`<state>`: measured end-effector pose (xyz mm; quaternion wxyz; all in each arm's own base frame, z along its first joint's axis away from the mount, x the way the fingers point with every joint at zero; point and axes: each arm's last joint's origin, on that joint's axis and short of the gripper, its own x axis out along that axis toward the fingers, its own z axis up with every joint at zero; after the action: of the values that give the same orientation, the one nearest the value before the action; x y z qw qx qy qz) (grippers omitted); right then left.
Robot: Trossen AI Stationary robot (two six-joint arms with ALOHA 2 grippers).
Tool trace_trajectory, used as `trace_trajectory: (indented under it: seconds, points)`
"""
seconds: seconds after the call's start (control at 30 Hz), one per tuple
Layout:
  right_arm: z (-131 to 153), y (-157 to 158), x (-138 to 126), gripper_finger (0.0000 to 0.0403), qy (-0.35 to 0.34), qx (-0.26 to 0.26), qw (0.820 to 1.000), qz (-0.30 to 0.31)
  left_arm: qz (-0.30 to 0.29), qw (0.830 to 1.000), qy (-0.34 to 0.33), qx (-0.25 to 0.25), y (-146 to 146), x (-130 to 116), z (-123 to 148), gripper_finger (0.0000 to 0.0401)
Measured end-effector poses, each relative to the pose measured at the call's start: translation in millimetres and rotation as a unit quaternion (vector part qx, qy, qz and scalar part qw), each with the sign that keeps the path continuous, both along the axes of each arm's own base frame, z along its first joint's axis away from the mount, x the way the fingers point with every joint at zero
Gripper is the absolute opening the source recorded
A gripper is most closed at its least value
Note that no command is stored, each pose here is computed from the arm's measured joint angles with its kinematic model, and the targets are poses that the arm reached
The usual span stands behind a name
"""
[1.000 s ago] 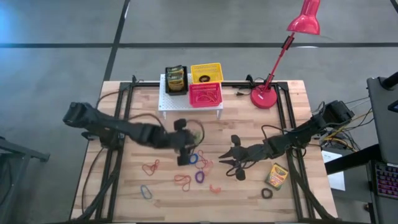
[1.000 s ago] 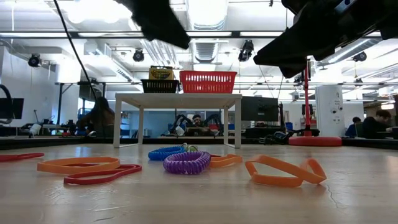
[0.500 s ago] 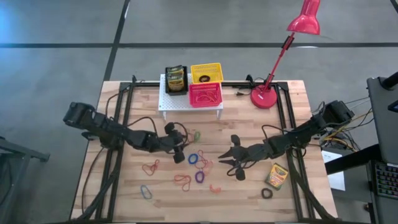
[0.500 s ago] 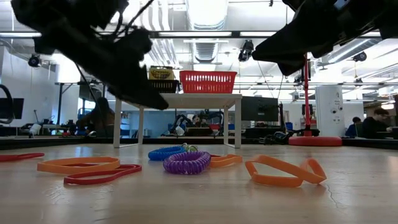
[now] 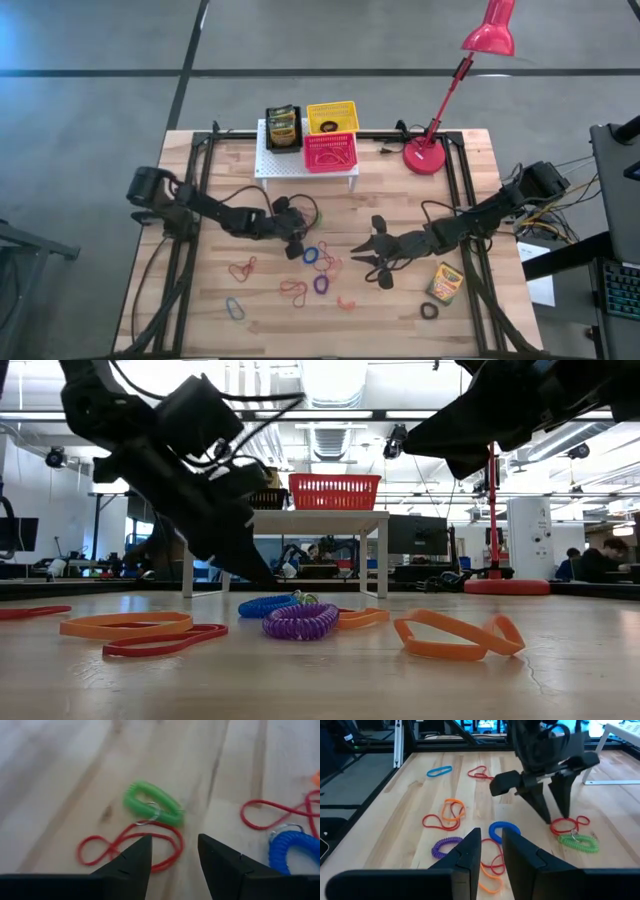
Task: Pick & Place Office Desk Supplies
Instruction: Put the red rubber band into the red bin on the shelf
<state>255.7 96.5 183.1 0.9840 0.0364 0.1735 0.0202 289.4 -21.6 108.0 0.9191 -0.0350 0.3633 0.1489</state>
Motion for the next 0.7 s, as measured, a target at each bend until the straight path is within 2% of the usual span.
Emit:
trace_trajectory:
  seconds: [0.37, 0.57, 0.7]
  points:
    - [0, 0, 0, 0.0065, 0.000, 0.000, 1.000, 0.000, -0.007, 0.999, 0.033, -0.023, 4, 3, -17, 0.0093]
    - [0, 0, 0, 0.0063, 0.000, 0.000, 1.000, 0.000, -0.023, 0.998, 0.034, -0.043, 3, 3, -10, 0.0011]
    - [0, 0, 0, 0.0066, 0.000, -0.001, 1.000, 0.000, -0.049, 0.996, 0.039, -0.069, -1, 8, 7, 0.0008]
